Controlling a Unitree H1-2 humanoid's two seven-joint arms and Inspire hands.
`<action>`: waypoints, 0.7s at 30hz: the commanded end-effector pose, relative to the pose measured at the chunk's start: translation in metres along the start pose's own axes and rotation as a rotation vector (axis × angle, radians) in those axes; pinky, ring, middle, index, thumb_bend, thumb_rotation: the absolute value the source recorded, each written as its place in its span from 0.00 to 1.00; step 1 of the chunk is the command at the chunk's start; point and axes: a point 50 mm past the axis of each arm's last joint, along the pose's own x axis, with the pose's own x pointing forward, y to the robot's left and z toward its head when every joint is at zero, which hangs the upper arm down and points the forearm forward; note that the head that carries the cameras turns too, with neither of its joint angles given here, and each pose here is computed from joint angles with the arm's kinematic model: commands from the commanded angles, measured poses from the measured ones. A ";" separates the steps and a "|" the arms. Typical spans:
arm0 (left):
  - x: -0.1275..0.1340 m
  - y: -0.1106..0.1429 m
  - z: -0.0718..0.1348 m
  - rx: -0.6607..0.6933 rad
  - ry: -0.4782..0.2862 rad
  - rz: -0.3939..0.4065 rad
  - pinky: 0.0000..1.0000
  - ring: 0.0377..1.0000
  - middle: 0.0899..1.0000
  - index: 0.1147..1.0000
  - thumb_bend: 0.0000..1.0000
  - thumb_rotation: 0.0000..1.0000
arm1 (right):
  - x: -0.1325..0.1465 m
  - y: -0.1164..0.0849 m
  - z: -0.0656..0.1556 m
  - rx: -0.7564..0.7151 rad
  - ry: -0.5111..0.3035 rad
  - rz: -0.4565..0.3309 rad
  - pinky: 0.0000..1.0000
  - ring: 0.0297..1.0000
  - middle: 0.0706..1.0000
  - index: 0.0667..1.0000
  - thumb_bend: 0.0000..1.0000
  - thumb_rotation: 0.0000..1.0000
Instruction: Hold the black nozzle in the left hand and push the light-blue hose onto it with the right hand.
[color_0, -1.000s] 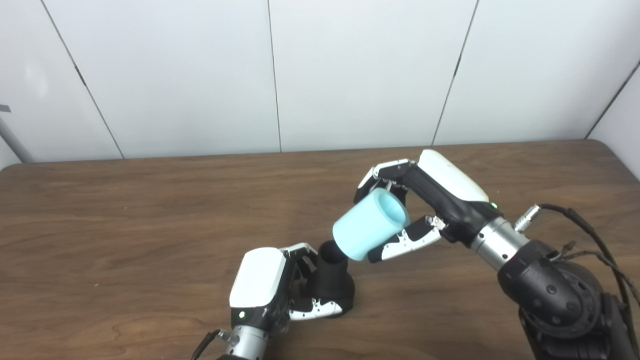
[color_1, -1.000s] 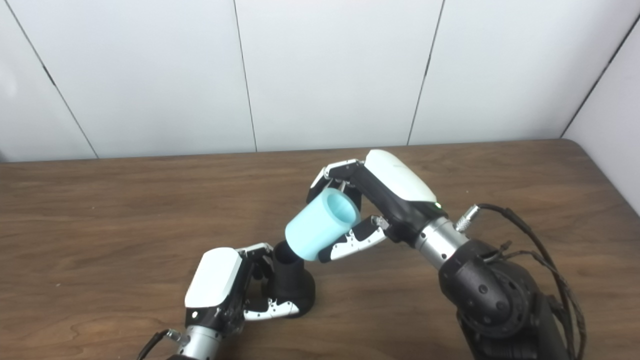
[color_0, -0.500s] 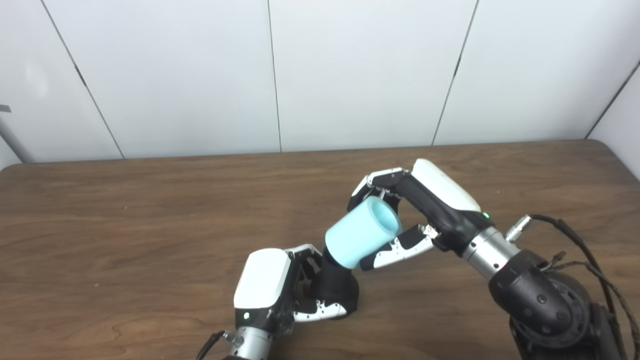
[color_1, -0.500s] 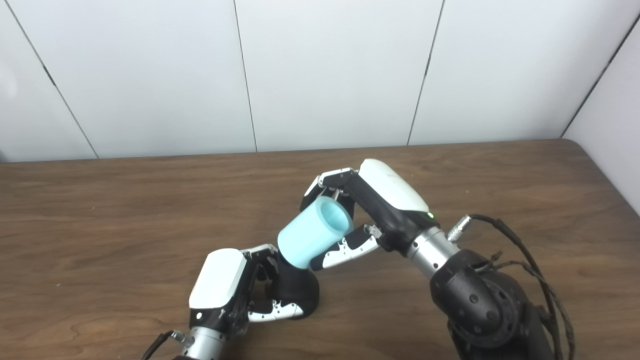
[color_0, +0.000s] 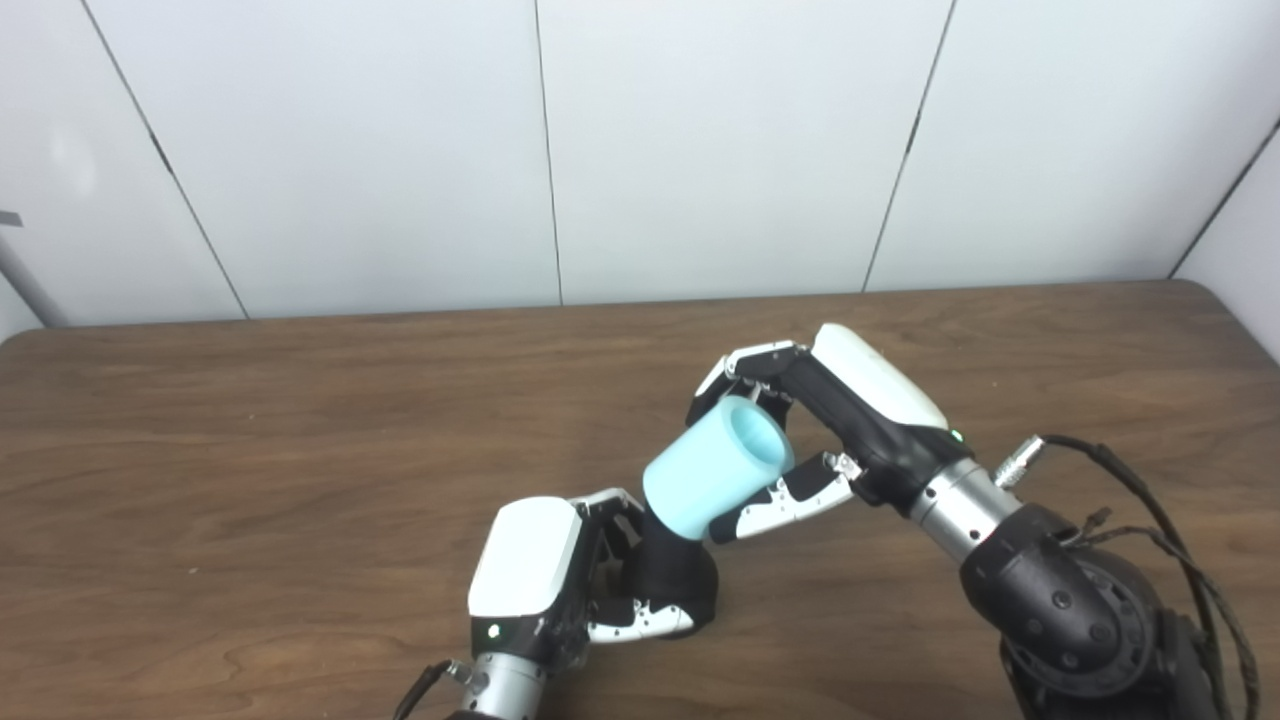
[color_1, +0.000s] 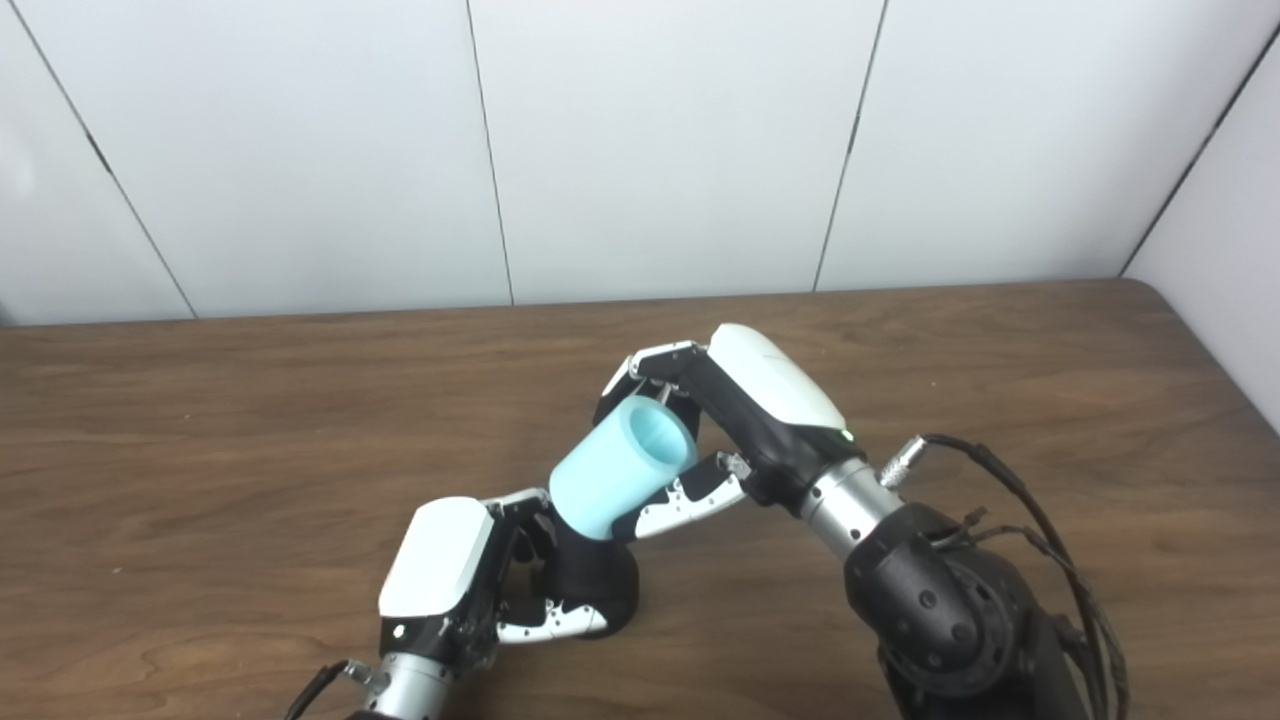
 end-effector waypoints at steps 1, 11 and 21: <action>0.000 -0.005 0.001 0.020 -0.003 -0.034 0.37 0.41 0.39 0.46 0.50 0.00 | 0.000 -0.007 0.006 -0.031 -0.037 -0.017 0.36 0.36 0.47 0.47 0.51 0.00; 0.000 -0.008 0.002 0.021 -0.003 -0.036 0.38 0.42 0.39 0.46 0.50 0.00 | 0.005 -0.008 0.006 -0.049 -0.045 0.024 0.36 0.36 0.47 0.47 0.52 0.00; 0.002 -0.007 0.004 0.025 -0.008 -0.047 0.41 0.43 0.41 0.45 0.50 0.00 | 0.022 -0.008 0.020 -0.047 -0.097 0.040 0.33 0.34 0.46 0.48 0.51 0.00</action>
